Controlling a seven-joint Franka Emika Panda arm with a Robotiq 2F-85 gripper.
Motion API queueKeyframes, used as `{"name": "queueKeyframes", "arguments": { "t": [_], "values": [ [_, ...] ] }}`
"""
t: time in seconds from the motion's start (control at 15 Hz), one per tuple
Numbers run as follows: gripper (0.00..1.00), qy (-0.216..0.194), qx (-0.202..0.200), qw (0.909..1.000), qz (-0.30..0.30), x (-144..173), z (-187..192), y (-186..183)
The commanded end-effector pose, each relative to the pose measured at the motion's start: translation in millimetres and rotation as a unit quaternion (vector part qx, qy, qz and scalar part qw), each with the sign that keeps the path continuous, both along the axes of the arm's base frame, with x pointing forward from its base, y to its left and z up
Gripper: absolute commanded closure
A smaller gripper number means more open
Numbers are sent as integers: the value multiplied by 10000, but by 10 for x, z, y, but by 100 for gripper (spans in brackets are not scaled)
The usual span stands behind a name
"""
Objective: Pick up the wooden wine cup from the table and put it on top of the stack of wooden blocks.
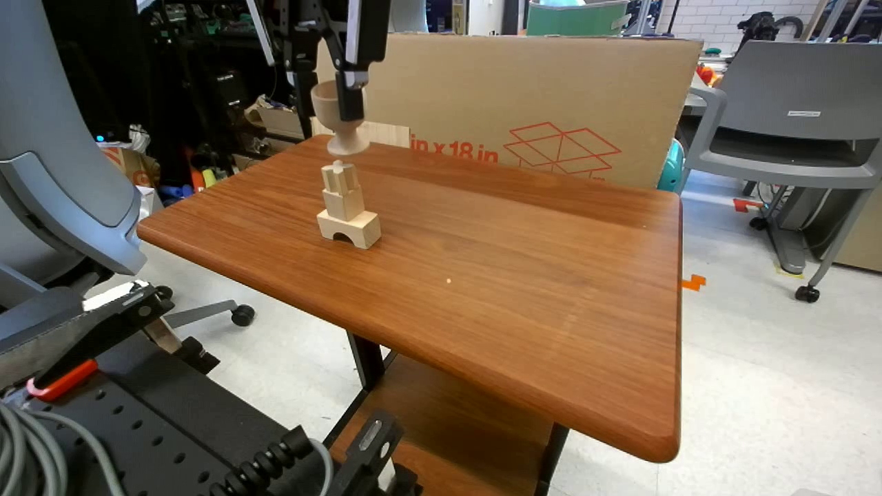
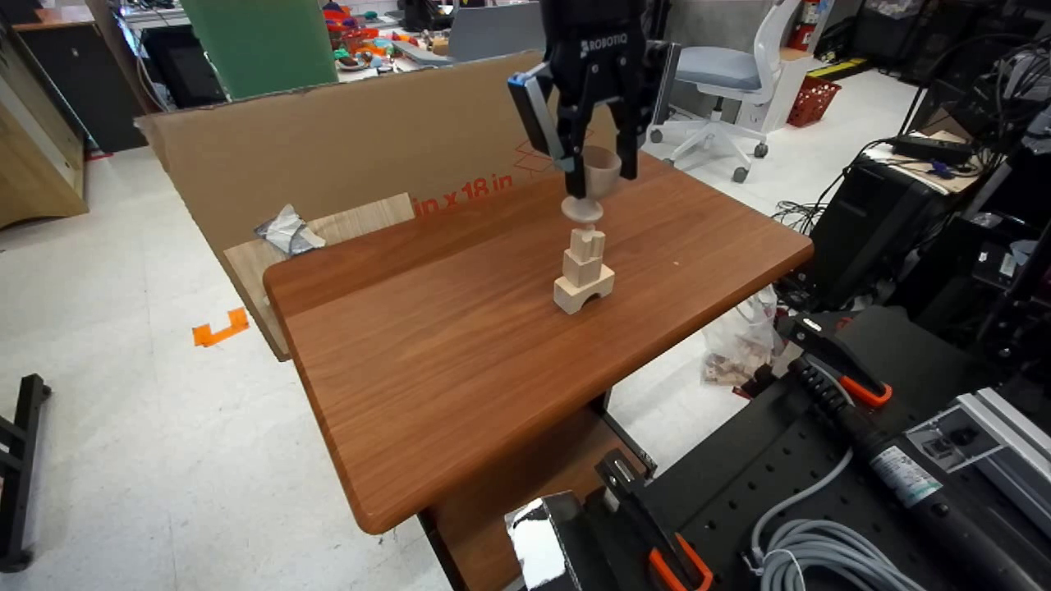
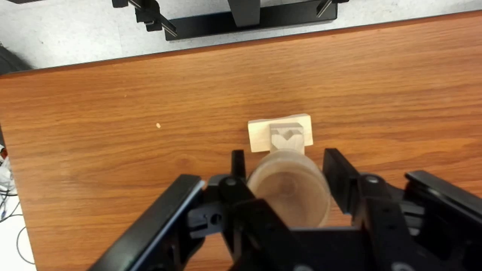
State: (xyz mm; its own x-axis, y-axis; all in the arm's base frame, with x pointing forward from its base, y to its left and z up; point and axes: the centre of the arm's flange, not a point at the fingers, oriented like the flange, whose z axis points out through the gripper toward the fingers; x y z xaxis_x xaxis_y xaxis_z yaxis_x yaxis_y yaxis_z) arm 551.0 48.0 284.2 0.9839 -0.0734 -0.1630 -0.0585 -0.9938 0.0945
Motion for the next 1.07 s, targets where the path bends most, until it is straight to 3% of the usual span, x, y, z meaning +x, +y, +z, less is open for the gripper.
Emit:
{"name": "queueKeyframes", "arguments": {
  "t": [0.0,0.8,0.87,1.0],
  "values": [
    [71,65,3,9998,-179,-4,-6,66],
    [71,202,-93,9985,-502,-2,-117,149],
    [21,212,-94,9981,-577,-7,-108,151],
    [15,216,-95,9975,-662,-33,-87,145]
  ]
}}
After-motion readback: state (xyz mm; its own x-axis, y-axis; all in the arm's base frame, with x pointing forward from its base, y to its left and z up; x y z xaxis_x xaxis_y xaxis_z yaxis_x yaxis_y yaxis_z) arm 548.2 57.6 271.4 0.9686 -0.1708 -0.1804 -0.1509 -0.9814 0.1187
